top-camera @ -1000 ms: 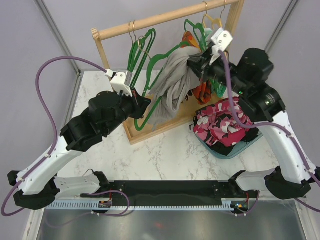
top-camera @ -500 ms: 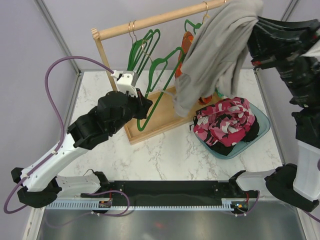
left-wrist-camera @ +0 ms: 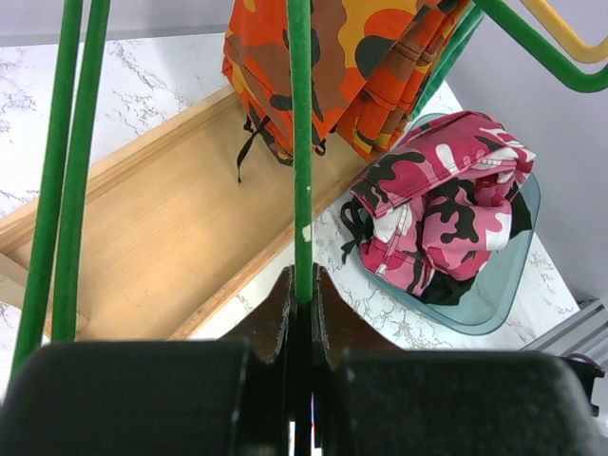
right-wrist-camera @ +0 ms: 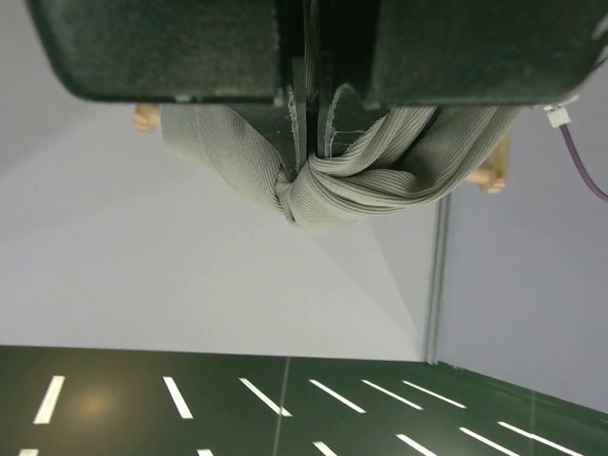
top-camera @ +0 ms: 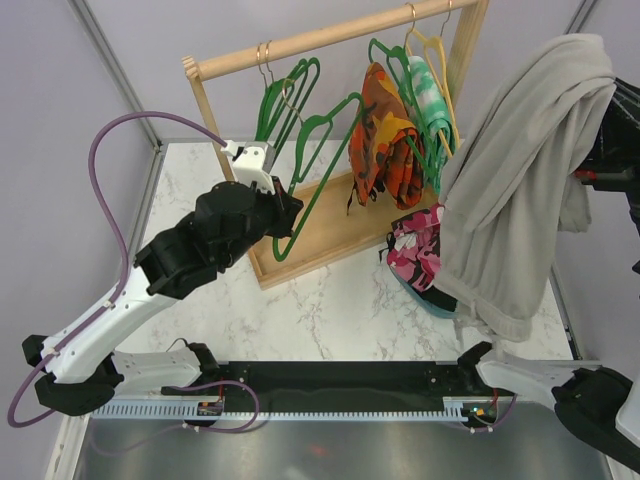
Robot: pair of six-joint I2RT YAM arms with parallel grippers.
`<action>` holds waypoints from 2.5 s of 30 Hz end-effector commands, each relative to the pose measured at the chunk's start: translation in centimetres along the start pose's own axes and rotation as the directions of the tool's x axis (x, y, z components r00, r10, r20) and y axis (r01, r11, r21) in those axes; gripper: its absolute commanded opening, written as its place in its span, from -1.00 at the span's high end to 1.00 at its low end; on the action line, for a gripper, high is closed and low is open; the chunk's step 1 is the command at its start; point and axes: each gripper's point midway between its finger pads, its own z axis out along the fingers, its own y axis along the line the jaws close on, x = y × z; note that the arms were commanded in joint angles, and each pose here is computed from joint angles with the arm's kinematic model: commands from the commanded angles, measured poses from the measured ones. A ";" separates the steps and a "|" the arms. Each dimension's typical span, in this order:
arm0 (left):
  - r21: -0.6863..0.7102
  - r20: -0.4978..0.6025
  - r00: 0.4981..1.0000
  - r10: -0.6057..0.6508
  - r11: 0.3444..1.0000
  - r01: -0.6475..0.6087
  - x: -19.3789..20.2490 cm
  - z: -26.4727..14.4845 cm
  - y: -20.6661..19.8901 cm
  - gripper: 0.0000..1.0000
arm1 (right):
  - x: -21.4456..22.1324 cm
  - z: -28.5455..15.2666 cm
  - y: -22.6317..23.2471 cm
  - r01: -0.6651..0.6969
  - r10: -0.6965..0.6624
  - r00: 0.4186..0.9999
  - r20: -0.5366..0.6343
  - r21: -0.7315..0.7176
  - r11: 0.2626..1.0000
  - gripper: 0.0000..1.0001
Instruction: Remove the trousers from the hanger
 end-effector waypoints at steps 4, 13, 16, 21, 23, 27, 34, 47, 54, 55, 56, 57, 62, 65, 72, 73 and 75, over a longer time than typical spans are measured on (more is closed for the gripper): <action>0.008 0.102 0.995 -0.004 1.000 0.004 -3.4 -1.2 -0.1 0.95 | 0.3 -3.5 -4.0 0.110 -0.101 0.994 -0.050 0.214 0.971 1.00; 0.018 0.113 0.994 -0.011 1.000 0.009 -3.8 -1.8 -0.1 0.95 | 4.9 -9.1 -7.7 0.200 -0.121 0.973 -0.199 0.443 0.874 1.00; 0.020 0.116 0.993 -0.012 1.000 0.009 -4.0 -2.0 -0.1 0.95 | 7.1 -10.9 -8.4 0.232 -0.119 0.961 -0.251 0.488 0.842 1.00; 0.029 0.119 0.993 -0.017 0.999 0.014 -4.1 -2.2 -0.2 0.95 | 11.2 -13.6 -9.1 0.260 -0.082 0.939 -0.333 0.536 0.803 1.00; 0.031 0.121 0.993 -0.019 0.999 0.015 -4.2 -2.3 -0.2 0.95 | 13.7 -14.3 -9.2 0.271 -0.059 0.925 -0.376 0.541 0.796 1.00; 0.035 0.119 0.993 -0.019 0.999 0.015 -4.1 -2.4 -0.3 0.95 | 17.1 -15.2 -9.7 0.295 -0.022 0.899 -0.438 0.566 0.770 1.00; 0.038 0.128 0.992 -0.021 0.999 0.016 -4.3 -2.8 -0.1 0.95 | 22.1 -16.4 -10.6 0.379 -0.014 0.840 -0.542 0.568 0.731 1.00; 0.056 0.136 0.991 -0.018 0.998 0.011 -4.5 -3.4 -0.2 0.95 | 33.8 -19.3 -9.5 0.415 0.078 0.695 -0.715 0.487 0.769 1.00; 0.067 0.138 0.990 -0.021 0.998 0.012 -4.7 -3.6 -0.3 0.95 | 40.2 -22.8 -10.6 0.404 0.194 0.584 -0.788 0.489 0.773 1.00; 0.068 0.141 0.990 -0.023 0.998 0.013 -4.8 -3.7 -0.3 0.95 | 41.0 -23.3 -10.8 0.395 0.223 0.574 -0.788 0.506 0.767 1.00; 0.064 0.143 0.990 -0.023 0.998 0.014 -4.8 -3.7 -0.2 0.96 | 41.5 -24.0 -11.1 0.380 0.250 0.568 -0.784 0.519 0.766 1.00; 0.067 0.149 0.989 -0.026 0.998 0.017 -5.0 -3.9 -0.2 0.95 | 42.4 -25.0 -11.2 0.377 0.271 0.549 -0.791 0.523 0.764 1.00; 0.062 0.151 0.988 -0.016 0.998 0.007 -5.1 -3.9 -0.1 0.95 | 45.7 -28.5 -11.4 0.331 0.367 0.462 -0.807 0.541 0.773 1.00; 0.057 0.150 0.989 -0.013 0.998 0.004 -5.1 -3.6 -0.2 0.95 | 47.4 -30.7 -12.0 0.314 0.422 0.419 -0.804 0.565 0.763 1.00; 0.054 0.156 0.988 -0.006 0.999 -0.003 -5.7 -3.4 -0.5 0.95 | 46.4 -30.9 -12.8 0.254 0.445 0.459 -0.770 0.593 0.764 0.93; 0.049 0.155 0.988 -0.002 0.999 -0.006 -5.7 -3.3 -0.5 0.95 | 46.0 -30.5 -12.8 0.244 0.433 0.468 -0.770 0.584 0.775 0.84; 0.046 0.163 0.987 0.004 0.999 -0.012 -6.2 -3.2 -0.6 0.95 | 44.3 -29.5 -13.1 0.245 0.397 0.511 -0.762 0.572 0.782 0.46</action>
